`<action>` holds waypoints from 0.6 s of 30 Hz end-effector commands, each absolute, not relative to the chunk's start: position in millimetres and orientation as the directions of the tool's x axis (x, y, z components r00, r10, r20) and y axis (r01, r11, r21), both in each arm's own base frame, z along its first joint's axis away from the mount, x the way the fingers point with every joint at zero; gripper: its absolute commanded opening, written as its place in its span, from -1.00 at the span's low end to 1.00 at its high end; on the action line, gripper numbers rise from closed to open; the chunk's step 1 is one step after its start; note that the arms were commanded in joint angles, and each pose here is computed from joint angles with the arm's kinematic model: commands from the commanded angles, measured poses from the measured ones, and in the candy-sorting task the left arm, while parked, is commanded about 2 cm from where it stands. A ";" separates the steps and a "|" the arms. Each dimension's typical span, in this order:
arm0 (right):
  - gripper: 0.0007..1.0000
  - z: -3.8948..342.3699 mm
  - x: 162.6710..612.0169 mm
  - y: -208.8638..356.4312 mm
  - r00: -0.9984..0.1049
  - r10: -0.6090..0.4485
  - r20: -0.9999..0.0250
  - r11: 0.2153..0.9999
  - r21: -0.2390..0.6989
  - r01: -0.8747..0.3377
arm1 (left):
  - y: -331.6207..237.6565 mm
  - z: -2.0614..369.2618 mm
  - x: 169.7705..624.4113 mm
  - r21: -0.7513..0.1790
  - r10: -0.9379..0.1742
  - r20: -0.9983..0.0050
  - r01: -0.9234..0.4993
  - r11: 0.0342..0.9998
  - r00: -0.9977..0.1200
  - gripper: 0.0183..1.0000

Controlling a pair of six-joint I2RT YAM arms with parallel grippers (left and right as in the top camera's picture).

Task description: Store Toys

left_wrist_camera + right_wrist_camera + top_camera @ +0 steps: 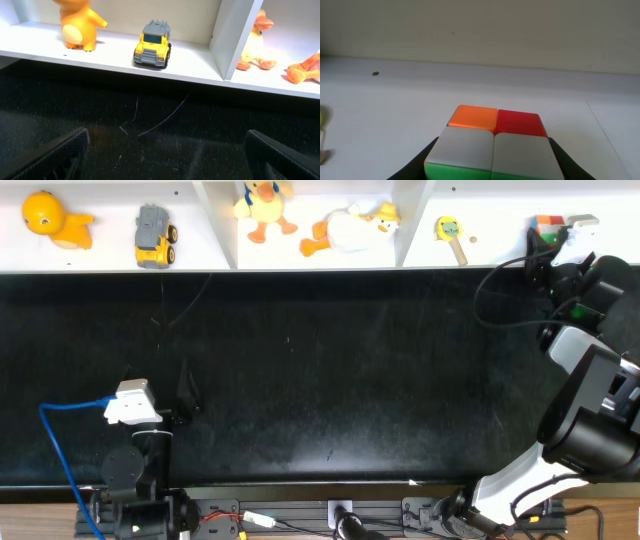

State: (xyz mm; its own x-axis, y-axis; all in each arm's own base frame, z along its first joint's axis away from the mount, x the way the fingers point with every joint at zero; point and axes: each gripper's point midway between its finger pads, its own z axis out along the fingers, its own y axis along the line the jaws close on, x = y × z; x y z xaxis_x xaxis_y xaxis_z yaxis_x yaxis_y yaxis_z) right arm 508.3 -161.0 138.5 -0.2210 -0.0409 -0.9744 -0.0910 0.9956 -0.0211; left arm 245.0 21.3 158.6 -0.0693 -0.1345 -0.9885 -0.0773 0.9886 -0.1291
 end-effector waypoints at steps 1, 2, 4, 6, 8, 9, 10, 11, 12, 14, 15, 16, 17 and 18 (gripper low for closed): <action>0.34 121.2 506.9 -170.2 -0.269 0.041 -0.962 0.998 0.055 -0.044 | 21.9 157.3 244.9 -0.138 -0.144 -0.988 -0.084 0.987 -0.063 1.00; 0.39 120.2 506.6 -170.1 -0.273 0.053 -0.960 0.997 0.067 -0.041 | 21.8 157.3 244.9 -0.138 -0.144 -0.988 -0.083 0.987 -0.063 1.00; 0.49 120.9 505.4 -169.4 -0.282 0.086 -0.955 0.995 0.099 -0.032 | 21.8 157.3 244.9 -0.138 -0.144 -0.988 -0.083 0.987 -0.063 1.00; 0.69 124.3 503.7 -168.3 -0.289 0.090 -0.953 0.994 0.103 -0.032 | 21.9 157.4 244.9 -0.138 -0.144 -0.988 -0.083 0.987 -0.062 1.00; 1.00 132.0 501.8 -167.1 -0.289 0.090 -0.953 0.994 0.104 -0.032 | 21.8 157.3 244.9 -0.138 -0.144 -0.988 -0.083 0.987 -0.063 1.00; 1.00 138.1 500.4 -166.1 -0.287 0.089 -0.954 0.994 0.102 -0.032 | 21.9 157.3 244.9 -0.138 -0.144 -0.988 -0.084 0.987 -0.063 1.00; 0.99 145.0 498.4 -165.1 -0.286 0.088 -0.954 0.994 0.102 -0.033 | 21.8 157.3 244.9 -0.138 -0.144 -0.988 -0.083 0.987 -0.063 1.00; 1.00 151.1 496.1 -164.0 -0.288 0.089 -0.954 0.994 0.102 -0.032 | 21.8 157.3 244.9 -0.138 -0.144 -0.988 -0.083 0.987 -0.063 1.00; 1.00 158.9 493.2 -162.6 -0.288 0.090 -0.953 0.994 0.103 -0.031 | 21.8 157.3 244.9 -0.138 -0.144 -0.988 -0.083 0.987 -0.063 1.00; 0.99 172.7 486.4 -162.5 -0.297 0.121 -0.947 0.992 0.127 0.001 | 21.8 157.3 244.9 -0.138 -0.144 -0.988 -0.083 0.987 -0.063 1.00; 0.99 179.4 481.6 -162.7 -0.306 0.146 -0.941 0.989 0.144 0.029 | 21.8 157.3 244.9 -0.138 -0.144 -0.988 -0.083 0.987 -0.063 1.00; 0.99 186.2 476.1 -161.2 -0.317 0.164 -0.934 0.987 0.156 0.050 | 21.8 157.3 244.9 -0.138 -0.144 -0.988 -0.083 0.987 -0.063 1.00; 1.00 193.3 470.3 -158.7 -0.327 0.182 -0.927 0.983 0.168 0.070 | 21.9 157.3 244.9 -0.138 -0.144 -0.988 -0.084 0.987 -0.063 1.00; 0.99 199.8 464.5 -156.2 -0.336 0.201 -0.920 0.979 0.181 0.091 | 21.8 157.3 244.9 -0.138 -0.144 -0.988 -0.083 0.987 -0.063 1.00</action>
